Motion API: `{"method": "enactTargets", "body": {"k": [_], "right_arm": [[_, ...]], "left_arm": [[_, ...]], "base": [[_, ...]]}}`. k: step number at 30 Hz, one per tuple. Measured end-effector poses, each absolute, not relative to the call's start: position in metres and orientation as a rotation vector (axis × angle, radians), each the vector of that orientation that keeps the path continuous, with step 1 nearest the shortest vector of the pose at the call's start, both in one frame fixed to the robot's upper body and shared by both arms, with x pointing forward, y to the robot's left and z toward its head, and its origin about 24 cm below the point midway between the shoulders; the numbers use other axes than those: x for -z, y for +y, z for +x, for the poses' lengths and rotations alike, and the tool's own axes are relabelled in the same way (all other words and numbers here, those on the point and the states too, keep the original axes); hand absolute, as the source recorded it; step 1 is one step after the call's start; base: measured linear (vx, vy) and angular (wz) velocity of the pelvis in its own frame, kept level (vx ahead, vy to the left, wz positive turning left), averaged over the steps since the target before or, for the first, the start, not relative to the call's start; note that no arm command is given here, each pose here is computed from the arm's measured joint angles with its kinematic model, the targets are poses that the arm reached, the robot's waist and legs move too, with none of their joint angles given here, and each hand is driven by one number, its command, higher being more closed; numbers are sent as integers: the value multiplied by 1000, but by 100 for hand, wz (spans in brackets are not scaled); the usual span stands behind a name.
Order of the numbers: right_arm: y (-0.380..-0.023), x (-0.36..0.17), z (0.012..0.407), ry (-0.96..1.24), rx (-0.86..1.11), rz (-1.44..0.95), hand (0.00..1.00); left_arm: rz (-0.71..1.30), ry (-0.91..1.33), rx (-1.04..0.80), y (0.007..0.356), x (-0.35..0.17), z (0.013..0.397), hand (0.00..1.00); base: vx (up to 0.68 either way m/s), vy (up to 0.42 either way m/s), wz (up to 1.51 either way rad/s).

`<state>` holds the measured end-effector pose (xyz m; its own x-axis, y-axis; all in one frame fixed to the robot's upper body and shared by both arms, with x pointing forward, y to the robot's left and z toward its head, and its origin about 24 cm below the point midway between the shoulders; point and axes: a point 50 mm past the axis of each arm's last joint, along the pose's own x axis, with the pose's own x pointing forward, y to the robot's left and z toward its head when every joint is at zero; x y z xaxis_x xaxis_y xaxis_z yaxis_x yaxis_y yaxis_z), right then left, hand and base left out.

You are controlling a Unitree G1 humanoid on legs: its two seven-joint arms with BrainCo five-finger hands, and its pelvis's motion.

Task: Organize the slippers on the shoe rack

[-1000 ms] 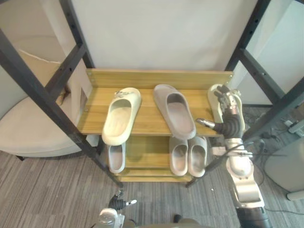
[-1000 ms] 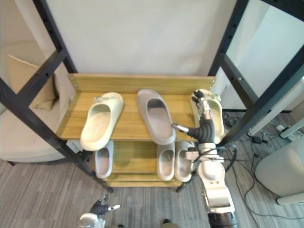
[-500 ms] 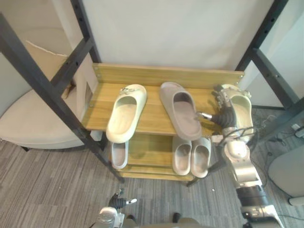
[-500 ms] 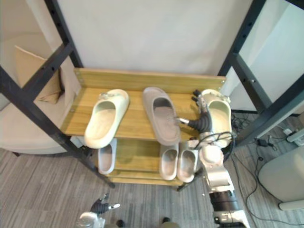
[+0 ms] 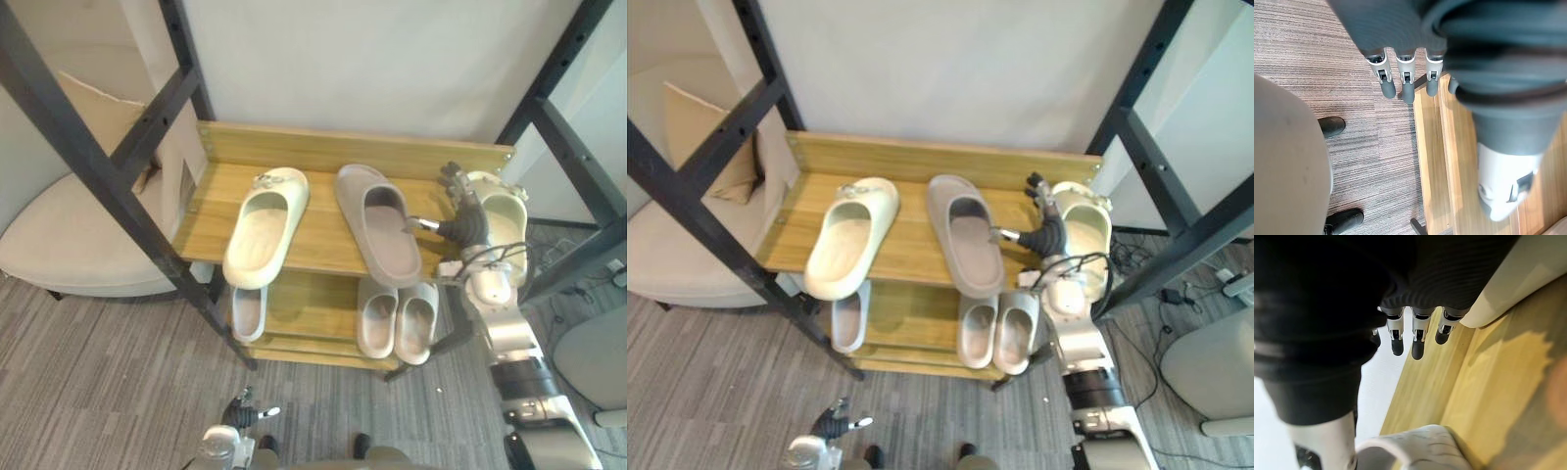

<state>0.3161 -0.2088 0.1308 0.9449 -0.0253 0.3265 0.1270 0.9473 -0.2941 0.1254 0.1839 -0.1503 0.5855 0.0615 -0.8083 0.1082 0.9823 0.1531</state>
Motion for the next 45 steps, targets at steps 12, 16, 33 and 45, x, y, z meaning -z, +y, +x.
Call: {"method": "enactTargets", "body": {"k": [12,16,33,45], "right_arm": [[-199,-137,332,-294,-4,-407,0],[-198,-133,338,-256,-31,-461,0],[-183,-178,380,-282,-49,-651,100],[-174,-201,393,-297,-72,-685,100]], "left_arm": [[183,947,19,185,150,125,0],[182,947,19,185,150,125,0],[159,927,5,184,148,130,0],[121,914,-19,184,147,132,0]], "base": [[-44,-17,3],[-46,-11,4],[-10,-4,1],[-32,-9,0]]}}
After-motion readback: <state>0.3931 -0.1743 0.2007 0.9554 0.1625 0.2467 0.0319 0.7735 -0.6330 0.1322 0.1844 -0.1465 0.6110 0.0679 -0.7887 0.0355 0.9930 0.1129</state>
